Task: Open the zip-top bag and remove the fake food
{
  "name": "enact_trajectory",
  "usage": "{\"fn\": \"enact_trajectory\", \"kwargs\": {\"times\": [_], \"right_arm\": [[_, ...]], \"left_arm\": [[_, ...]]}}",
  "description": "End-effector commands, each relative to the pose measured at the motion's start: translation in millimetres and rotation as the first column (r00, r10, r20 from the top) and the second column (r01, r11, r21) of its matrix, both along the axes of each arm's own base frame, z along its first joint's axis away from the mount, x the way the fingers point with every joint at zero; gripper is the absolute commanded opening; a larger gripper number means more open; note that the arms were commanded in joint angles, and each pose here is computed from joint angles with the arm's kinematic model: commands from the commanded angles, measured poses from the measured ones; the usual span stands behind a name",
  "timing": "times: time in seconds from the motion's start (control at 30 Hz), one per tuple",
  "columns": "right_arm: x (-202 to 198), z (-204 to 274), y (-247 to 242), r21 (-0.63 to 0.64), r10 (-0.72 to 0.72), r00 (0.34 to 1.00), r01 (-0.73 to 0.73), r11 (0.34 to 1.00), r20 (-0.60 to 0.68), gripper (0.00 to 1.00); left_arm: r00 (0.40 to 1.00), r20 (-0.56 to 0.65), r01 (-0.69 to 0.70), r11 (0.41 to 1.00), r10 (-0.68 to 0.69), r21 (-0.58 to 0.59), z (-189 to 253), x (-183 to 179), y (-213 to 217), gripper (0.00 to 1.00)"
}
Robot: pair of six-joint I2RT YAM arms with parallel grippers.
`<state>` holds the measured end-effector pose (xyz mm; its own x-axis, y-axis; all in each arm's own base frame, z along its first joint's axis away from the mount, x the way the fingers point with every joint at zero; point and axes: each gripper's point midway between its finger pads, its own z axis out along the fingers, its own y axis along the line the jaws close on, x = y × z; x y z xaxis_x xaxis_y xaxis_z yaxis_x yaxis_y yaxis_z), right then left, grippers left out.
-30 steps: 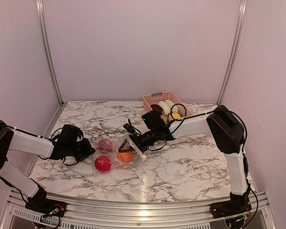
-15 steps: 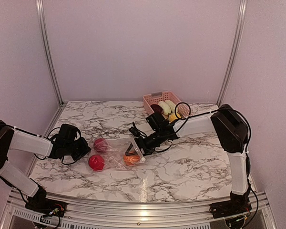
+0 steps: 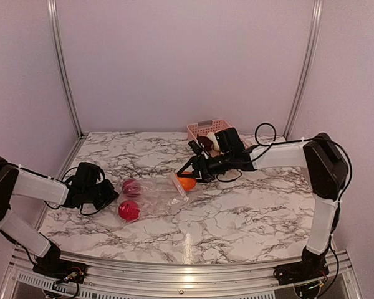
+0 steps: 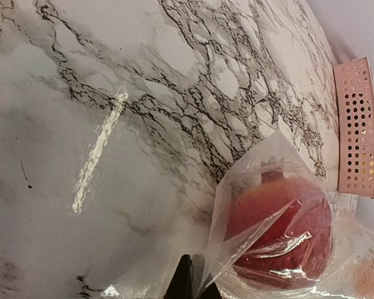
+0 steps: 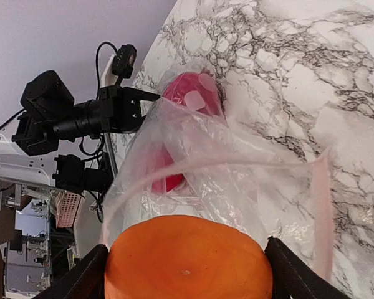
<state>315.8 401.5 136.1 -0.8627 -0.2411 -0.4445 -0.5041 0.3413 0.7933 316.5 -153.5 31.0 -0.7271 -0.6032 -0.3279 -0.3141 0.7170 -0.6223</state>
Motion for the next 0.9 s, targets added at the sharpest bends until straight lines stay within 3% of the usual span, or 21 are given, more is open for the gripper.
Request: {"fn": "enact_trajectory", "kwargs": {"times": [0.0,0.27,0.47,0.63,0.87], "right_arm": [[48.4,29.8,-35.9,0.034,-0.138,0.988,0.136,0.99,0.065,0.72],[103.3,51.2,-73.1,0.051,-0.228,0.968,0.224,0.973,0.106,0.71],[177.8,80.0,-121.5,0.079,-0.381,0.903,0.373,0.924,0.198,0.71],[229.0,66.4,-153.5,-0.031,-0.445,0.849,0.472,0.881,0.283,0.72],[250.4,32.0,-166.9,-0.187,-0.411,0.843,0.492,0.85,0.347,0.74]], "left_arm": [[0.998,-0.039,-0.042,0.998,0.044,0.047,-14.8,-6.7,16.7,0.0],[0.998,-0.028,-0.05,0.998,0.051,0.035,-10.5,0.8,16.0,0.0],[0.999,-0.01,-0.045,0.998,0.045,0.032,-3.1,6.9,13.3,0.0],[0.999,-0.009,-0.046,0.998,0.047,0.037,-1.5,8.1,13.7,0.0],[0.999,-0.009,-0.038,0.997,0.039,0.066,1.6,10.6,15.3,0.0]]}}
